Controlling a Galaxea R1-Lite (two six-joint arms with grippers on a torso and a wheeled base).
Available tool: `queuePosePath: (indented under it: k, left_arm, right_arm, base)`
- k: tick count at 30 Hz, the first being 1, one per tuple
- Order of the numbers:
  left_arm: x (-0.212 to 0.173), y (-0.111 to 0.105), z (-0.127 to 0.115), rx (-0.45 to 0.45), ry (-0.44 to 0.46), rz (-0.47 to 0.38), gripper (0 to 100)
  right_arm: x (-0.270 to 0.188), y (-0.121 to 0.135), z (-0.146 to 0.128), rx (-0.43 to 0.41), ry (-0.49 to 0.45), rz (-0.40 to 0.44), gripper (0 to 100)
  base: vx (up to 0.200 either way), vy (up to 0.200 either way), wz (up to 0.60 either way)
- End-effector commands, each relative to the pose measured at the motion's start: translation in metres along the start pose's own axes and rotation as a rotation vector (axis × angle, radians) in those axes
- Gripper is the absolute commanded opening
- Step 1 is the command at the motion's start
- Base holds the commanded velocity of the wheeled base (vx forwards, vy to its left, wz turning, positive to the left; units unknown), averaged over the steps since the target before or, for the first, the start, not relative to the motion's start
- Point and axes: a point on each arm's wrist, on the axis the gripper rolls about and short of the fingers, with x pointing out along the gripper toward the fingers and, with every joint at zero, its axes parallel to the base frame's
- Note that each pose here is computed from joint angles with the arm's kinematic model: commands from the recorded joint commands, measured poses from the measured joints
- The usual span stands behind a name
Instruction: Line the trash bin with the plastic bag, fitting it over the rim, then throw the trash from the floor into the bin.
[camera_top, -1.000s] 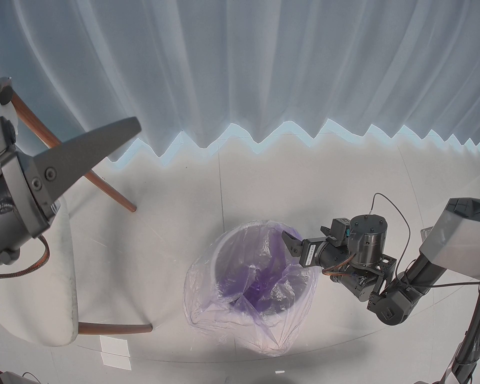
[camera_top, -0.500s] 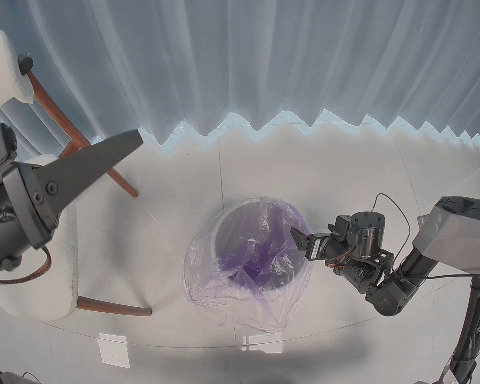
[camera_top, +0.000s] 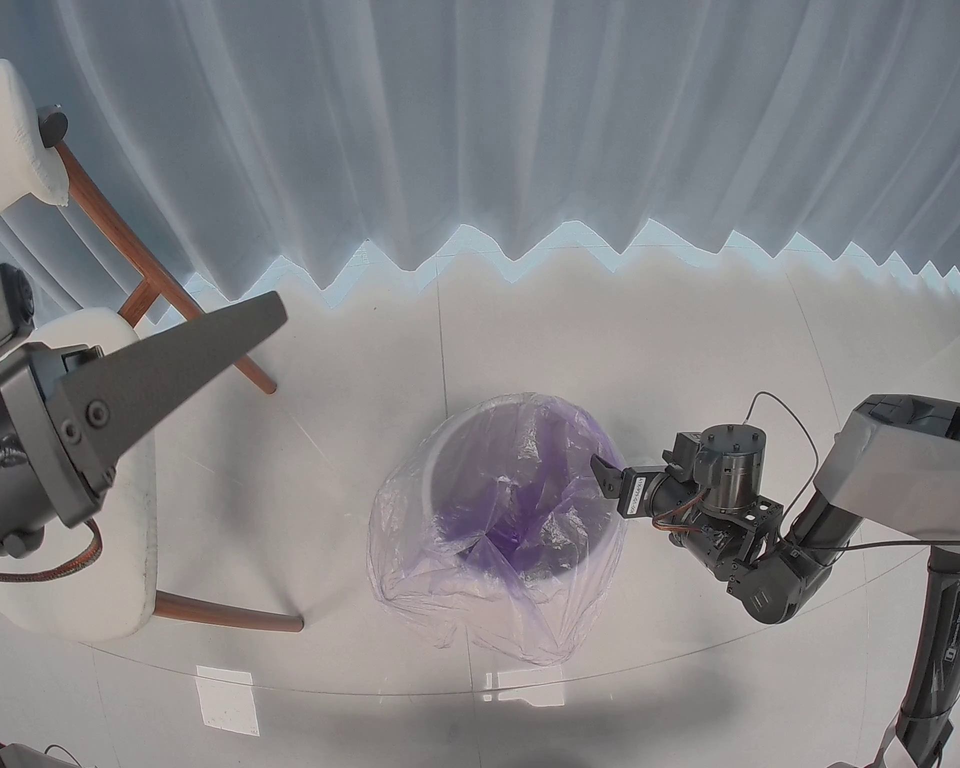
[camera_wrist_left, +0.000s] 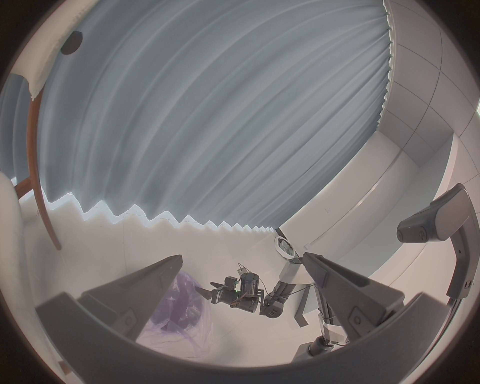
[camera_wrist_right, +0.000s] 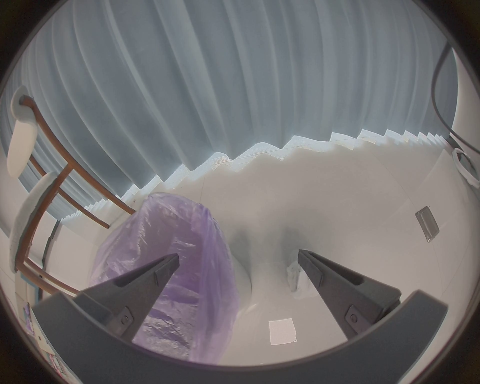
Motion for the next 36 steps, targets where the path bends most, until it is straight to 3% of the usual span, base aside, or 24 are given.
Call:
queuePosePath:
  k: [1, 4, 5, 20, 36]
  left_arm:
    - [0.0, 0.0, -0.001, 0.0, 0.004, 0.0, 100]
    - [0.0, 0.001, -0.002, 0.007, 0.005, 0.002, 100]
    - [0.0, 0.001, -0.002, 0.013, 0.005, 0.004, 100]
    - [0.0, 0.001, -0.003, 0.016, 0.012, 0.006, 100]
    - [0.0, 0.001, -0.004, 0.02, 0.014, 0.005, 100]
  right_arm:
    - [0.007, -0.003, -0.012, -0.007, 0.029, -0.013, 100]
    - [0.007, -0.003, -0.011, -0.006, 0.026, -0.012, 100]
    - [0.008, -0.003, -0.011, -0.004, 0.023, -0.012, 0]
    - [0.005, -0.002, 0.004, 0.014, -0.029, 0.001, 0]
    - [0.036, -0.034, 0.007, 0.056, -0.066, -0.068, 0]
  base:
    - [0.0, 0.0, 0.0]
    - [0.0, 0.0, 0.0]
    - [0.0, 0.0, 0.0]
    - [0.0, 0.0, 0.0]
    - [0.0, 0.0, 0.0]
